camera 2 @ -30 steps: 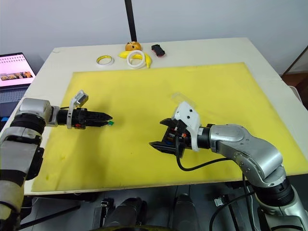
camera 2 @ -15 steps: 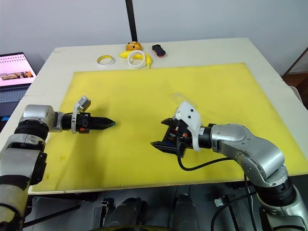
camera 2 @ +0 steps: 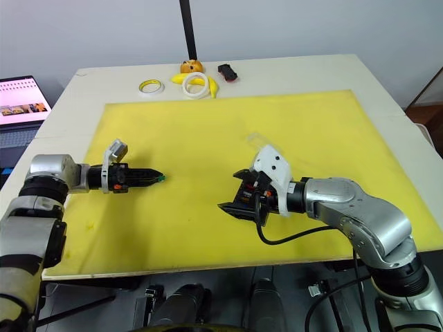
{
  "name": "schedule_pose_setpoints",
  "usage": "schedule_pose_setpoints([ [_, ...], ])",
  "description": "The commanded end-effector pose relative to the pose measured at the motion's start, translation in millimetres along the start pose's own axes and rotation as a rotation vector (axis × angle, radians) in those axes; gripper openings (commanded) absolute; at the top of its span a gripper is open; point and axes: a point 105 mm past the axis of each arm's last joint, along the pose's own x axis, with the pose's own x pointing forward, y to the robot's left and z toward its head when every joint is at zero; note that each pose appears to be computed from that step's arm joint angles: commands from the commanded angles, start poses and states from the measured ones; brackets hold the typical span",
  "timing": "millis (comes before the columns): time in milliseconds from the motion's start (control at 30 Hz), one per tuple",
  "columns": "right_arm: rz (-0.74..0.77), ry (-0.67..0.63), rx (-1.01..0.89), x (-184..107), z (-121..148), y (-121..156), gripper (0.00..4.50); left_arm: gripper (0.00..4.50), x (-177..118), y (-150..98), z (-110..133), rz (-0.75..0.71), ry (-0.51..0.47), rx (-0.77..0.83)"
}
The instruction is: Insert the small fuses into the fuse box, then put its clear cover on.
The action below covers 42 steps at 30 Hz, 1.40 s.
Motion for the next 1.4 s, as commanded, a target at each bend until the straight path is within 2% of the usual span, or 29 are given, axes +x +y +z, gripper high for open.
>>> schedule_pose_setpoints([
  [33, 0.0, -0.031, -0.048, -3.9, 12.2, 1.6, 4.5, 1.19, 1.4, 2.8, -4.5, 0.006, 0.007, -0.014],
  [533, -0.001, -0.029, -0.046, -4.1, 11.8, 1.3, 4.5, 1.19, 8.0, 9.3, -7.3, 0.026, -0.014, 0.002],
  [567, -0.001, -0.03, -0.047, -4.2, 12.0, 1.3, 4.5, 0.65, 7.8, 11.0, -6.2, 0.034, -0.029, 0.01],
  [633, -0.002, -0.031, -0.047, -4.1, 11.7, 1.8, 4.5, 0.04, 5.7, 14.6, -4.8, 0.048, -0.06, 0.024],
  [767, 0.006, -0.033, -0.04, -4.2, 9.9, 4.9, 4.5, 0.04, -4.0, 6.0, -6.9, -0.008, -0.081, 0.077],
  [900, 0.0, -0.039, -0.027, -6.8, 9.9, 3.6, 4.5, 0.04, -15.6, -14.3, 0.6, -0.06, -0.13, 0.097],
  [967, -0.017, -0.064, -0.001, -9.2, 13.2, -0.2, 4.5, 0.04, -19.6, -33.2, 10.5, -0.1, -0.164, 0.129],
  [1033, -0.027, -0.108, 0.056, -11.9, 18.4, -3.3, 4.5, 0.04, -20.9, -64.8, 20.1, -0.186, -0.184, 0.176],
  [1100, -0.029, -0.171, 0.136, -14.9, 25.6, -6.3, 4.5, 0.04, -18.0, -102.8, 20.9, -0.292, -0.157, 0.258],
  [1200, -0.01, -0.296, 0.273, -16.7, 45.5, -12.0, 4.5, 0.04, -5.1, -142.5, 8.9, -0.382, -0.07, 0.388],
  [1267, 0.026, -0.366, 0.35, -16.8, 60.7, -13.6, 4.5, 0.04, 5.9, -157.9, -0.2, -0.418, -0.023, 0.46],
  [1400, 0.082, -0.394, 0.433, -13.5, 76.9, -12.1, 4.5, 0.04, 22.1, -175.4, -9.0, -0.478, 0.01, 0.546],
])
